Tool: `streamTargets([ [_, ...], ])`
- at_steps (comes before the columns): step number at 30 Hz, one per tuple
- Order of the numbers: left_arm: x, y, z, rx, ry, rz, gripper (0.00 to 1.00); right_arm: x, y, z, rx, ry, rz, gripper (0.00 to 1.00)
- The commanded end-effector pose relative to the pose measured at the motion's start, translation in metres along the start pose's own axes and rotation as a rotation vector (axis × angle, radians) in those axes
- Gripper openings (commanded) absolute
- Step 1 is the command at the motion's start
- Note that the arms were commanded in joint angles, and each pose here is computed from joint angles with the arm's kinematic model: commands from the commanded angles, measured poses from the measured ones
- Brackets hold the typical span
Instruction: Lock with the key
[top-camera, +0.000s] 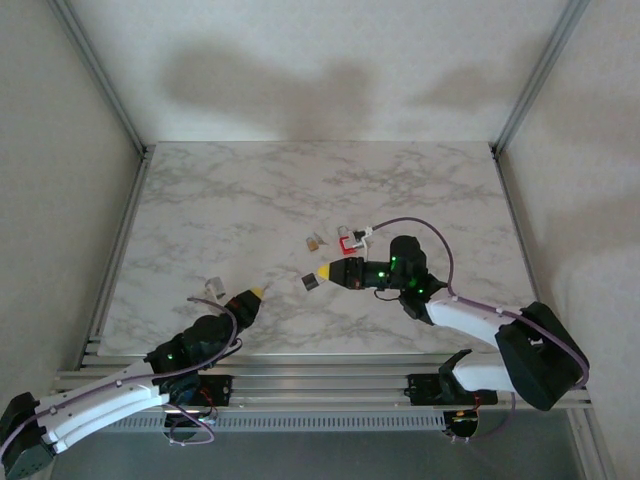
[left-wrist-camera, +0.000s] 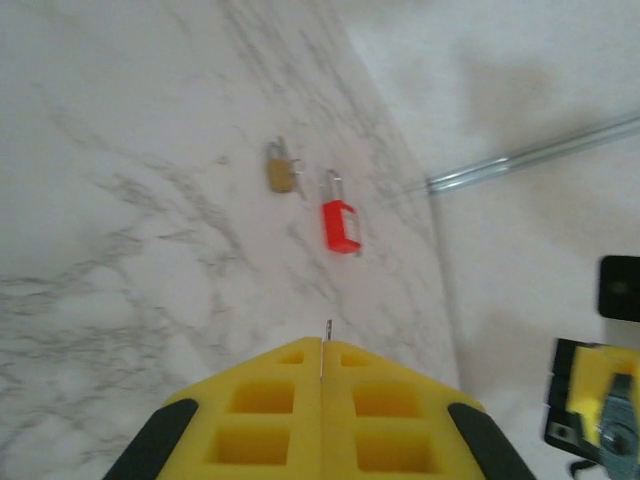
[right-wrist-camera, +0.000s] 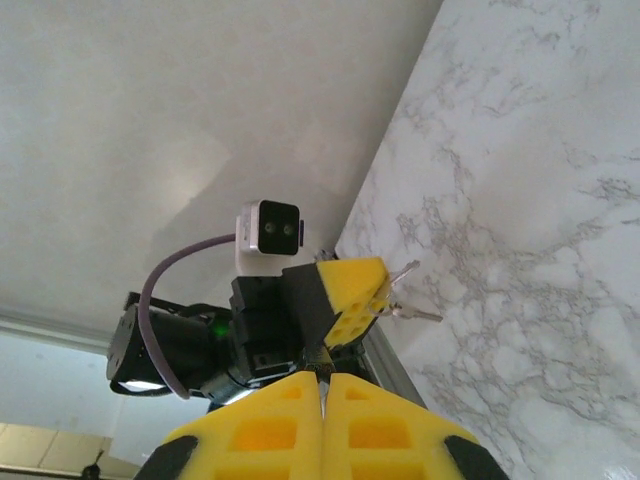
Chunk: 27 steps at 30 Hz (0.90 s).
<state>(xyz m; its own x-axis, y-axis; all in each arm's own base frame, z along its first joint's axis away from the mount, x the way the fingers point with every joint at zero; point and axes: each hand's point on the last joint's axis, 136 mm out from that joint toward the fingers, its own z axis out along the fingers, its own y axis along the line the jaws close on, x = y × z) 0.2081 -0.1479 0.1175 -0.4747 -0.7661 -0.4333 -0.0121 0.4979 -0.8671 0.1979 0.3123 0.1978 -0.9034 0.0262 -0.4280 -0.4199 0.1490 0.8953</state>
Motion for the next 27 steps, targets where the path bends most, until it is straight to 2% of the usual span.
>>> streamTargets([
  [1, 0.0, 0.031, 0.004, -0.09, -0.021, 0.005, 0.0, -0.003, 0.007, 0.007, -0.009, 0.011, -0.053, 0.0],
  [12, -0.001, 0.062, 0.013, -0.2, -0.022, 0.039, 0.0, 0.007, 0.005, 0.02, -0.007, 0.061, -0.057, 0.0],
  [21, 0.0, 0.065, 0.024, -0.225, -0.001, 0.06, 0.0, 0.014, 0.0, 0.03, 0.0, 0.099, -0.052, 0.0],
  [27, 0.003, 0.066, 0.032, -0.248, 0.022, 0.086, 0.08, 0.022, -0.005, 0.038, 0.009, 0.135, -0.041, 0.0],
])
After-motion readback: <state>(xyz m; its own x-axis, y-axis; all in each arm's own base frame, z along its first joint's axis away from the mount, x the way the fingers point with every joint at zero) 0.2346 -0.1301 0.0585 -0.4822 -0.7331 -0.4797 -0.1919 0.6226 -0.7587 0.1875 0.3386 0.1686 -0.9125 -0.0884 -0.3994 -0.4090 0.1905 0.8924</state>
